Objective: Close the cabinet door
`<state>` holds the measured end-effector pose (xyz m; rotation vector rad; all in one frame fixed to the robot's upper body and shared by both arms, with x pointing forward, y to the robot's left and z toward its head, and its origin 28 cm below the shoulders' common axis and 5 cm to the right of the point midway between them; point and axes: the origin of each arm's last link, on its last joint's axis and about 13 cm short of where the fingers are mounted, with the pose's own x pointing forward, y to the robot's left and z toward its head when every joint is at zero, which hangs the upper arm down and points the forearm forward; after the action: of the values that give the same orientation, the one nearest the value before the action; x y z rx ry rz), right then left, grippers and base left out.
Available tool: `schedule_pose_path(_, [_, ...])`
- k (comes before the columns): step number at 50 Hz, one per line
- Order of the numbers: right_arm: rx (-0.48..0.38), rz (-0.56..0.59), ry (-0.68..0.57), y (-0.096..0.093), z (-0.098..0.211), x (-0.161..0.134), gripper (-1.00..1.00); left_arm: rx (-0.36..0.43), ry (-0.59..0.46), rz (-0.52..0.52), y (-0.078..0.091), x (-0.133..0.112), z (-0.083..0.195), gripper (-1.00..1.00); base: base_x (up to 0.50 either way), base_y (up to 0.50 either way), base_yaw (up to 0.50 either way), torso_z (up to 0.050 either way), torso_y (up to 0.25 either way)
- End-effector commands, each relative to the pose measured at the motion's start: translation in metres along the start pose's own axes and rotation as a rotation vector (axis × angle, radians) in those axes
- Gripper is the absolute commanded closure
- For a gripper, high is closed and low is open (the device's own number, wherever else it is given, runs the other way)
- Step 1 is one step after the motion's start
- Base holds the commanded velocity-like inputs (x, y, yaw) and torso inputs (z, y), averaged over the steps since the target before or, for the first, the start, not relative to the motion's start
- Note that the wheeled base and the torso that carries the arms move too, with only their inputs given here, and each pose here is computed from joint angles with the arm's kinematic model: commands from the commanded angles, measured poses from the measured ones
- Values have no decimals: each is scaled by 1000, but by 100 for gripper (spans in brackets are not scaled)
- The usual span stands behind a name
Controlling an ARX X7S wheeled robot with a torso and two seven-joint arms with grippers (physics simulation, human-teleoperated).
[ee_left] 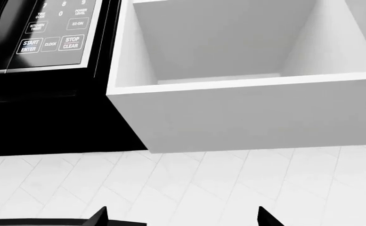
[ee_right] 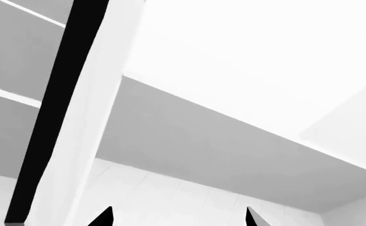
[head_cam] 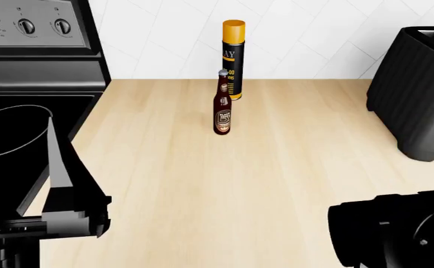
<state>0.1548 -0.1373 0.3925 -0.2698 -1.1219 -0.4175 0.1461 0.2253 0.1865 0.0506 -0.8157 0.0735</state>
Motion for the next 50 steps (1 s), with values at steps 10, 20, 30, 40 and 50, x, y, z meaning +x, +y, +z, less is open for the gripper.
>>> schedule_pose_path(10, [9,28,-8,11,5,18,-100,1,5,0,0,-1,-2,-100,0,0,0,0,0])
schedule_pose_path(20, [34,75,-48,23,19,23,-100,-1,6,-1,0,-2,-2,-100,0,0,0,0,1])
schedule_pose_path(30, [66,122,-85,33,33,25,-100,-6,11,0,0,-3,-4,-100,1,1,2,3,5])
schedule_pose_path(40, [106,171,-103,43,42,24,-100,-12,15,-2,0,-3,-5,-100,1,3,4,8,8])
schedule_pose_path(50, [151,218,-104,52,47,24,-100,-20,18,0,1,-4,-6,-100,2,3,4,10,9])
